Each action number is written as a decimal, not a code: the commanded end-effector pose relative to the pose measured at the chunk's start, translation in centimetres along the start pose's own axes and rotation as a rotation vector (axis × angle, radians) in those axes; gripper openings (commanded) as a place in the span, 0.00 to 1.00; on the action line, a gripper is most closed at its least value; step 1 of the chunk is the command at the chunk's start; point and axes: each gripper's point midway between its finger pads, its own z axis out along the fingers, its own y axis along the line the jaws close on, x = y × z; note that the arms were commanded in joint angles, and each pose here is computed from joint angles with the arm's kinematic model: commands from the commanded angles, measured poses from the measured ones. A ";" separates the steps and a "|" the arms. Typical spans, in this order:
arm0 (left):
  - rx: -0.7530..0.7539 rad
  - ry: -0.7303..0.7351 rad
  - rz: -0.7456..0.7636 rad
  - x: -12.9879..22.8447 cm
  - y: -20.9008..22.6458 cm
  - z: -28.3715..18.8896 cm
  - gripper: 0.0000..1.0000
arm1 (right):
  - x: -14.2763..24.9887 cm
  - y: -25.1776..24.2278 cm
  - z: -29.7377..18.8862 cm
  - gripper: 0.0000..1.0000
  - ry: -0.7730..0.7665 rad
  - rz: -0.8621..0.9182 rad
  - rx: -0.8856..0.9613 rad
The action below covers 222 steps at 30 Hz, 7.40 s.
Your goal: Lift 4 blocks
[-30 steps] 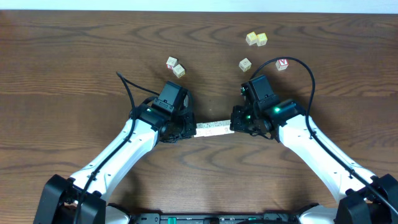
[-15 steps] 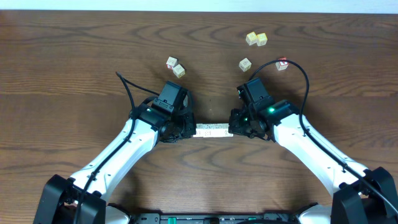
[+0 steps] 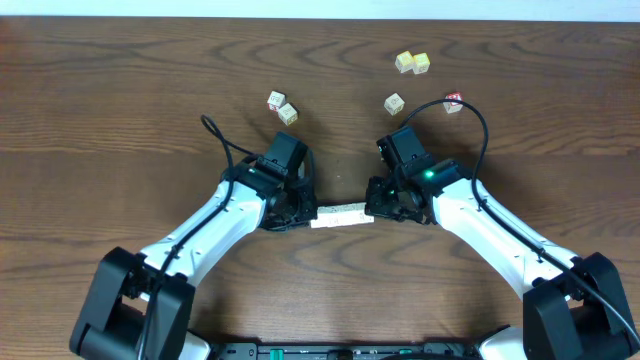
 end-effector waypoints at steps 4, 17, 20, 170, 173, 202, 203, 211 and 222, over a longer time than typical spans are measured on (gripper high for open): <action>0.112 0.074 0.024 1.3 -2.9 0.6 0.07 | 3.5 3.4 1.1 0.01 0.116 -0.027 -0.159; 0.075 0.075 0.034 2.0 -3.3 1.8 0.07 | 4.1 2.6 2.4 0.01 0.106 -0.012 -0.165; 0.066 0.090 0.036 2.3 -3.3 2.4 0.07 | 4.2 2.6 2.5 0.01 0.108 -0.014 -0.165; -0.353 -0.507 -0.324 2.1 11.0 -21.6 0.77 | 0.0 -12.5 -15.5 0.99 -1.302 -0.260 -0.092; -0.401 -0.528 -0.296 1.9 11.6 -22.1 0.77 | 0.0 -12.5 -15.5 0.99 -1.301 -0.260 -0.092; -0.020 -1.057 0.259 1.7 9.6 -21.1 0.77 | 0.0 -12.5 -15.5 0.99 -1.301 -0.260 -0.092; -0.014 -1.081 0.266 1.6 9.6 -21.0 0.77 | 0.0 -12.5 -15.5 0.99 -1.301 -0.260 -0.092; 0.093 -1.398 0.318 0.2 8.4 -23.6 0.77 | 0.0 -12.5 -15.5 0.99 -1.301 -0.260 -0.092; 0.108 -1.507 0.120 -0.9 12.2 -22.0 0.77 | 0.0 -12.5 -15.5 0.99 -1.301 -0.260 -0.092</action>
